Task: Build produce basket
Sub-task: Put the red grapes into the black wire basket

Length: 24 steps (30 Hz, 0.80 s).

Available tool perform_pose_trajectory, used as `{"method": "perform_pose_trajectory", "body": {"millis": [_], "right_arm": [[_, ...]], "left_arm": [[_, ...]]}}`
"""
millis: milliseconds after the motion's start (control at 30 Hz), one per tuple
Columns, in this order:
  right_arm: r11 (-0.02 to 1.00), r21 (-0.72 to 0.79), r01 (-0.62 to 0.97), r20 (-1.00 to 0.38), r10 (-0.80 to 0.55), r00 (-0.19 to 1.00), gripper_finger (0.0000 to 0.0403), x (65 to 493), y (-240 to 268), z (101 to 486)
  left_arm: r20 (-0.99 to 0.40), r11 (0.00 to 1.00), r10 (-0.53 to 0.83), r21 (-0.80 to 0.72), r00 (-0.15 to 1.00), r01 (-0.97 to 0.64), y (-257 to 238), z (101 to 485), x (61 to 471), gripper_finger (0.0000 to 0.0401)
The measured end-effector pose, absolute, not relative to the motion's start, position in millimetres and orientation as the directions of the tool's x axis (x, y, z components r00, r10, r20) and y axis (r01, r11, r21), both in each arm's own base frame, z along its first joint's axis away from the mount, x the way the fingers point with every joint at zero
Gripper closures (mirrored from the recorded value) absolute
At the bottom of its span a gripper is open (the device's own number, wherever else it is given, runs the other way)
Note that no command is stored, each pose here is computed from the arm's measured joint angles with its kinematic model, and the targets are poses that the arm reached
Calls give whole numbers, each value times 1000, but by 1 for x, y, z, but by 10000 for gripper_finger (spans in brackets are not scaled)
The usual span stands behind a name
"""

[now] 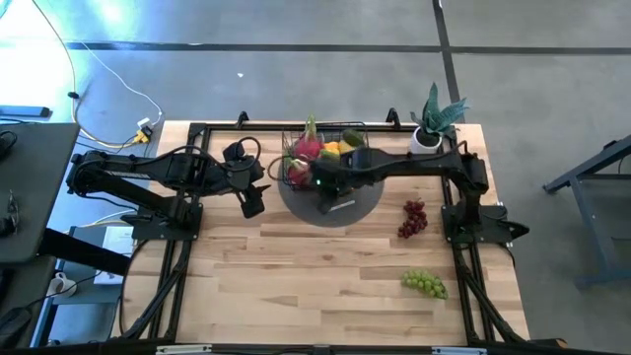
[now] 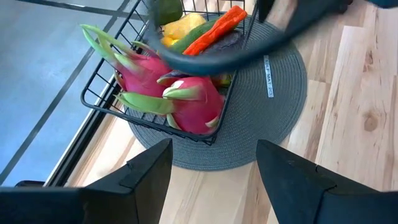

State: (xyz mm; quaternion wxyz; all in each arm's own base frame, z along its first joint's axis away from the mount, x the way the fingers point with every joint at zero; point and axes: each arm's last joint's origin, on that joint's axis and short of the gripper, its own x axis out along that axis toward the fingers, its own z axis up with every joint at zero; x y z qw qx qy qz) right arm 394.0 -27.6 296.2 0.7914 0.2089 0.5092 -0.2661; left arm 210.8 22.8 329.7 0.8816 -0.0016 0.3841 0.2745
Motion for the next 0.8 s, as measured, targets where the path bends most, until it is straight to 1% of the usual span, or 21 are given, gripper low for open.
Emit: {"method": "perform_pose_trajectory", "body": {"millis": [100,333,667,733,800], "right_arm": [[752,30,658,-931,-219,293,226,389,-12,295],[673,-76,736,-952,-269,148,226,373,16,291],[585,-246,772,-939,-341,-41,226,351,35,291],[583,-264,768,-937,-345,-59,226,348,38,291],[601,-258,756,-936,-348,-43,226,348,40,292]], "left_arm": [[-678,849,483,208,554,-485,23,330,211,178],[-679,849,483,209,553,-484,23,330,211,178],[-686,858,466,198,558,-474,22,329,211,178],[-686,858,466,198,558,-474,22,329,211,178],[-686,858,466,197,559,-474,22,329,211,178]]}}
